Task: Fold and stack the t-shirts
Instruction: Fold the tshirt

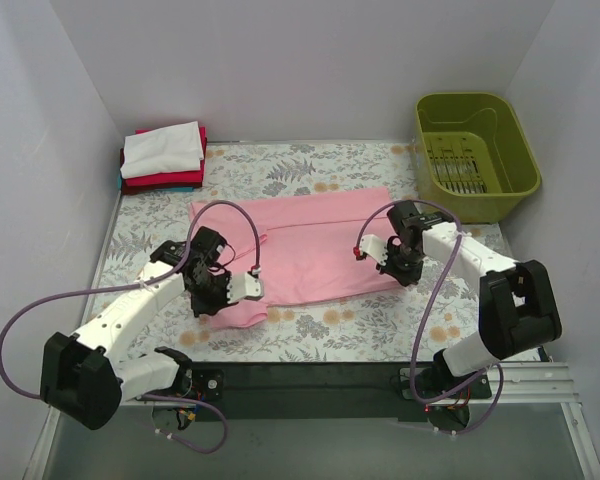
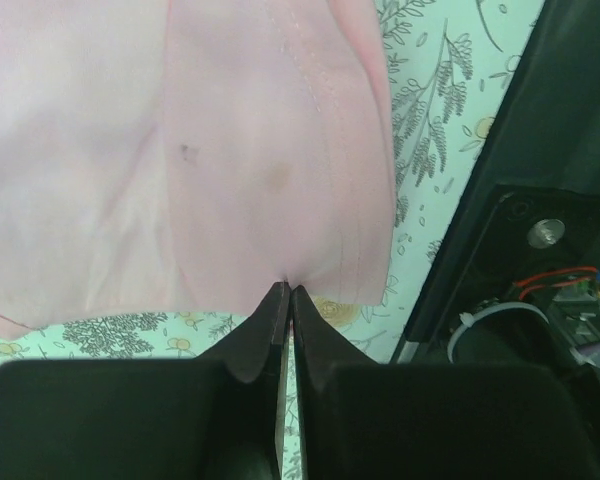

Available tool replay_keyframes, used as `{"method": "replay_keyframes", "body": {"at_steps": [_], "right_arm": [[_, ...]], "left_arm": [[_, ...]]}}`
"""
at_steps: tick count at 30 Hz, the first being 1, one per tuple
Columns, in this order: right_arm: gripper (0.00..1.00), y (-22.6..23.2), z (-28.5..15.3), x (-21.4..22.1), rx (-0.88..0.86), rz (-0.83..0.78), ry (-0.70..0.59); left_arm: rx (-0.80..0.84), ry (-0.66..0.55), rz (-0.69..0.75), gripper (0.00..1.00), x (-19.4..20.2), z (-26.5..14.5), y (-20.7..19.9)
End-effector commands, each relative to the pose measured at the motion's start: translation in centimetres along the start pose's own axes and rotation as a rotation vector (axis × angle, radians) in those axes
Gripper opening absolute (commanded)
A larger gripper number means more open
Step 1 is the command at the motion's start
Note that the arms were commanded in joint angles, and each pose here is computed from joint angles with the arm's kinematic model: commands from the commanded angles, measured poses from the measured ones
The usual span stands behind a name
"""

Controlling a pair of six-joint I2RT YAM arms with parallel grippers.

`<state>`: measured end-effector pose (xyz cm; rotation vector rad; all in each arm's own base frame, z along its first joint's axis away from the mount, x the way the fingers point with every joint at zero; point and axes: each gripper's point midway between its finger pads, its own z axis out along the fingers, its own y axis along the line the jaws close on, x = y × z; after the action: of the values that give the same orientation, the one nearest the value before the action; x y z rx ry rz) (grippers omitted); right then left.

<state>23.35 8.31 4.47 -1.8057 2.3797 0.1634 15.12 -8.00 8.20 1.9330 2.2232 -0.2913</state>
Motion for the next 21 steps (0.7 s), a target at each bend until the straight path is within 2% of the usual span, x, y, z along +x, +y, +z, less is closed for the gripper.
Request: {"method": "replay_keyframes", "body": {"at_steps": [1,4,12,21], "right_arm": [[0.01,0.2,-1.0,1.1,-0.018,-0.021,0.020],[0.01,-0.9,-1.2,0.8,-0.015,-0.011,0.016],[0.01,-3.9,-0.4,0.2,-0.057,0.033,0.000],[0.01,-7.1,-0.3,-0.8,-0.071,0.052,-0.014]], "left_arm": [[0.024,-0.014,-0.027,0.00,-0.6,-1.4,0.1],[0.004,-0.036,-0.039,0.00,-1.6,-1.7,2.1],[-0.050,-0.072,-0.092,0.00,-3.0,-2.6,10.4],[-0.044,-0.048,-0.092,0.00,-3.1,-0.9,15.7]]}}
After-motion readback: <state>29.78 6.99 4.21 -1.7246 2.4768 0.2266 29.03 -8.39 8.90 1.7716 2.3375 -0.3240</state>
